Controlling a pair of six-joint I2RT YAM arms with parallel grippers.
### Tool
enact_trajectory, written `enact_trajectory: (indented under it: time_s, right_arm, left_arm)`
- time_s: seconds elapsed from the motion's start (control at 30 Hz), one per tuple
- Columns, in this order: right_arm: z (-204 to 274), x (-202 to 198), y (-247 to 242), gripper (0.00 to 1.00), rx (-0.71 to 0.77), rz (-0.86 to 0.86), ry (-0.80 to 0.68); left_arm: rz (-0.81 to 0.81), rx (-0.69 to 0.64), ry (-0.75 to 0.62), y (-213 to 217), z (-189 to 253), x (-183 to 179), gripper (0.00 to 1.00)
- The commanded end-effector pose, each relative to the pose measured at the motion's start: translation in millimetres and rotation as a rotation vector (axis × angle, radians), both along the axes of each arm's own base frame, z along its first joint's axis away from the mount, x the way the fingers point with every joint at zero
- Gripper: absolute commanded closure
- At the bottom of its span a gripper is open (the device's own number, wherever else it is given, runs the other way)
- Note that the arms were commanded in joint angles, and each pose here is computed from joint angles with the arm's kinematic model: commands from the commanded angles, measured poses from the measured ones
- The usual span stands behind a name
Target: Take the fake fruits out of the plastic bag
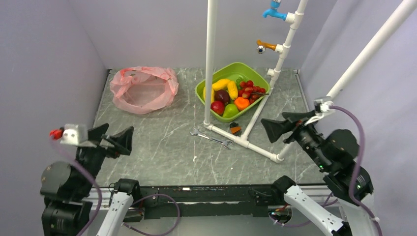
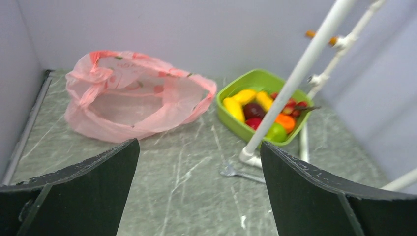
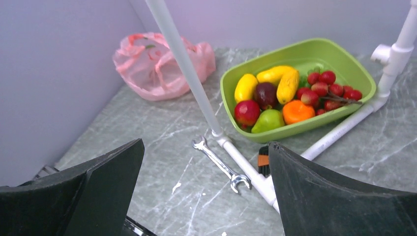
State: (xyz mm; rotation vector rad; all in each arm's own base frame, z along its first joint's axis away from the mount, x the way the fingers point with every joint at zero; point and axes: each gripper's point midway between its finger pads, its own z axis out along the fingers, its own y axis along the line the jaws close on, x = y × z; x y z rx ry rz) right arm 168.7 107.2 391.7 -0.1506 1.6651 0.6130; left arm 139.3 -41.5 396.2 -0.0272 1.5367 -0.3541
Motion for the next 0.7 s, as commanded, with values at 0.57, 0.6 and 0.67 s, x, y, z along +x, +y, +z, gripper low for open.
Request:
enact_trajectory:
  time_s: [0.57,0.6,0.67]
  right_arm:
    - [49.4,-47.7,-77.4,0.00,0.158,-0.234,-0.163]
    - [45.3,-44.5,-80.7,0.00,0.154,-0.264,-0.124]
    - [44.7,-43.3,-84.8,0.00,0.124,-0.289,-0.103]
  left_arm:
    - [-0.048,-0.164,-0.224,-1.1,67.9,-66.1,0.01]
    - [-0.044,-0.169,-0.218,-0.6,67.1,-65.3,0.01]
    - [-0.057,-0.177,-0.210,-3.5,66.8,-62.6,0.01]
